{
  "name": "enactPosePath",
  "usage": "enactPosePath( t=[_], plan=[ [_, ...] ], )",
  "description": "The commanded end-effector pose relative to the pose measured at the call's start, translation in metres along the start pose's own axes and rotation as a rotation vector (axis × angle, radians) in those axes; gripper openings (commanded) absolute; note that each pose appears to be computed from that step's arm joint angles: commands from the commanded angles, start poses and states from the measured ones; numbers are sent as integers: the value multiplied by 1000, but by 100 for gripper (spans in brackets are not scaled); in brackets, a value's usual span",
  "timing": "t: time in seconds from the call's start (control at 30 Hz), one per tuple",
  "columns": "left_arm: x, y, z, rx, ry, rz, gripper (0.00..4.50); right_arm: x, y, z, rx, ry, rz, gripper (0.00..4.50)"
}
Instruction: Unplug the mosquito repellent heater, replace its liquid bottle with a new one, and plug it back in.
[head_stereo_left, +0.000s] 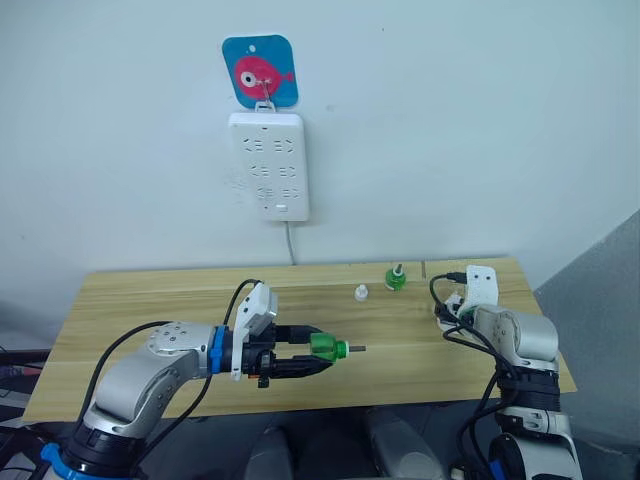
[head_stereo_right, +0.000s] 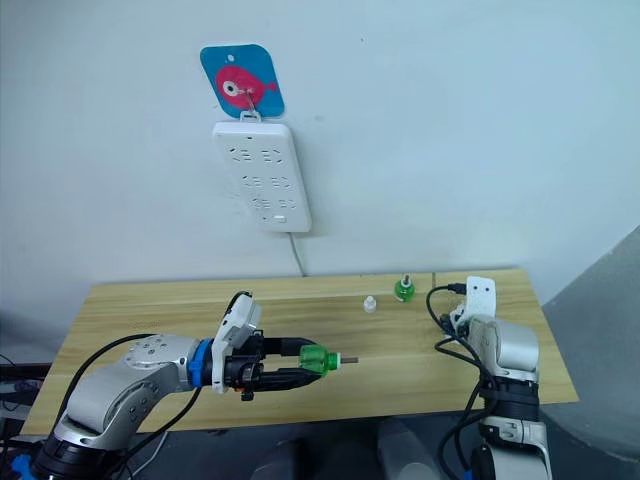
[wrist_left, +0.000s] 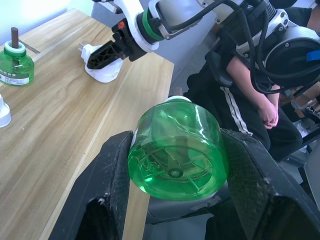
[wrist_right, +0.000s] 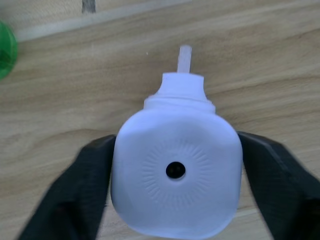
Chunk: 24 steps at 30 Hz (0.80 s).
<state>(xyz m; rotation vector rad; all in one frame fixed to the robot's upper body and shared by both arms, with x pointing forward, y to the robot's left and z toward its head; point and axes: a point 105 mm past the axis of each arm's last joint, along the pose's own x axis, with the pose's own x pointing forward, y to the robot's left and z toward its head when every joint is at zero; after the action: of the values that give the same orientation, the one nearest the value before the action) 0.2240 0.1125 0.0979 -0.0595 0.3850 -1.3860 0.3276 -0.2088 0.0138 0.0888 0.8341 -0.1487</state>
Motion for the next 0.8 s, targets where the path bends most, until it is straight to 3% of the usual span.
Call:
enactPosePath(
  t=[0.03, 0.17, 0.33, 0.53, 0.73, 0.77, 0.8],
  plan=[
    [0, -2, 1, 18, -13, -2, 235, -2, -2, 5, -22, -1, 23, 297],
    [1, -3, 0, 17, -15, 1, 235, -4, 4, 6, -114, 10, 82, 297],
    [-1, -5, 0, 13, -17, 7, 235, -11, 13, 4, -389, 19, 255, 297],
    [-5, -10, -4, -3, -12, 19, 235, -11, 5, 1, -599, 28, 439, 297],
    [-8, -14, -6, -15, -6, 33, 235, -6, -11, -1, -767, 23, 490, 297],
    [-8, -14, -6, -18, -5, 34, 235, -5, -12, 1, -775, 11, 484, 369],
    [-8, -15, -7, -19, -5, 34, 235, -4, -13, 3, -780, 4, 480, 398]
  ],
)
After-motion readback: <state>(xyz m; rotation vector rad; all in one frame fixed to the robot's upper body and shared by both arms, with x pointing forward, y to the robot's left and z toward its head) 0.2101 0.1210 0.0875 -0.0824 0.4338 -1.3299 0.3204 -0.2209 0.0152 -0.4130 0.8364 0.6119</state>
